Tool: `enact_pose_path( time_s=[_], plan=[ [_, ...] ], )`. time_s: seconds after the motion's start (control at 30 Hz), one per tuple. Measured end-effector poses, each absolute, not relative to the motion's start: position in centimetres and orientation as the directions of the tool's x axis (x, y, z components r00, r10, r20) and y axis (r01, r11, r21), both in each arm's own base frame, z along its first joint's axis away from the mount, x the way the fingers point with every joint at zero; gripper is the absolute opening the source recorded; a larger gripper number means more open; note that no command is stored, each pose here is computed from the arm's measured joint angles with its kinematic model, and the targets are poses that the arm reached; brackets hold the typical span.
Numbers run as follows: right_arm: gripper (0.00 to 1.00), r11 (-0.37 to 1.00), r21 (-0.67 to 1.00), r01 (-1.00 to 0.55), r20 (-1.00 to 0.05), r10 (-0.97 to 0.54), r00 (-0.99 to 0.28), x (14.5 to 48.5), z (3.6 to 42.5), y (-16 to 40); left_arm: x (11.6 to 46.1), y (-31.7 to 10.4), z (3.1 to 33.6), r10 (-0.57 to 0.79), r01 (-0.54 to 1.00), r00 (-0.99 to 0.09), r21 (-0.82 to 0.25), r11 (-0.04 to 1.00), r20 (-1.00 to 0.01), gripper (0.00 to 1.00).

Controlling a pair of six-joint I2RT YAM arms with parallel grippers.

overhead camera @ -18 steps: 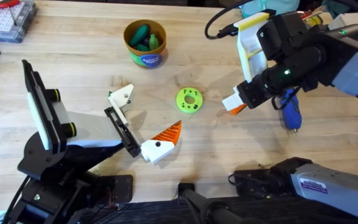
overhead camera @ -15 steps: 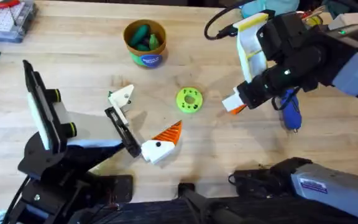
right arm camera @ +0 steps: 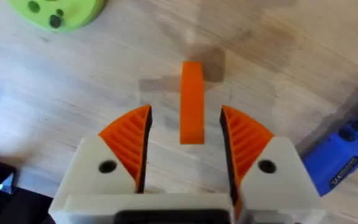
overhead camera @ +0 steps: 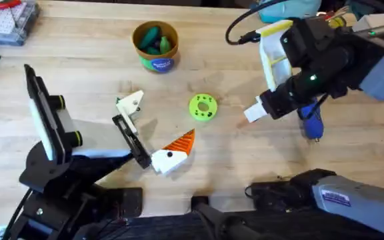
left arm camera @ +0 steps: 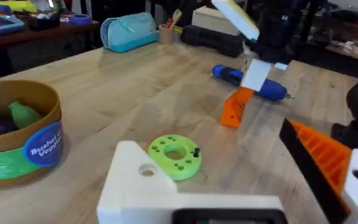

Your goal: Pick up the gripper from the table and insert it into the empty holder that is missing its gripper. Then pick up a screw, insert it into the mounting hole, and use the screwdriver to tighten it. Finally, clean up the table by picking up the vegetable and placing it into the bucket.

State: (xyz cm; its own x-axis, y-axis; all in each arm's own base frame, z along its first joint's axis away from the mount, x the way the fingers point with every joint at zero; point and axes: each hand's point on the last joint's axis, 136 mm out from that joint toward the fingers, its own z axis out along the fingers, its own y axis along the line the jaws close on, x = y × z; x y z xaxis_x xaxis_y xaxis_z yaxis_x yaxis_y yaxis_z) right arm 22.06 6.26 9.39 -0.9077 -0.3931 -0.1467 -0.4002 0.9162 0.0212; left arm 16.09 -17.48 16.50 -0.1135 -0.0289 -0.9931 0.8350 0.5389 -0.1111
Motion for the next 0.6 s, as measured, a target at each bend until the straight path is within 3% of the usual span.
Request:
enact_pose_path(
  time_s=[0.47,0.57,0.6],
  plan=[
    [0.607,0.938,0.026,-0.347,-0.146,-0.340,-0.929,22.27,9.01,5.20,16.08,-17.48,16.50,-0.029,0.835,-0.113,-0.111,0.539,-0.993,0.990],
    [0.406,0.937,0.025,-0.347,-0.149,-0.340,-0.929,22.33,9.02,5.21,16.08,-17.48,16.50,-0.029,0.835,-0.113,-0.111,0.539,-0.993,0.990],
    [0.266,0.938,0.026,-0.345,-0.150,-0.337,-0.929,22.36,9.02,5.22,16.08,-17.48,16.50,-0.029,0.835,-0.113,-0.111,0.539,-0.993,0.990]
  ],
)
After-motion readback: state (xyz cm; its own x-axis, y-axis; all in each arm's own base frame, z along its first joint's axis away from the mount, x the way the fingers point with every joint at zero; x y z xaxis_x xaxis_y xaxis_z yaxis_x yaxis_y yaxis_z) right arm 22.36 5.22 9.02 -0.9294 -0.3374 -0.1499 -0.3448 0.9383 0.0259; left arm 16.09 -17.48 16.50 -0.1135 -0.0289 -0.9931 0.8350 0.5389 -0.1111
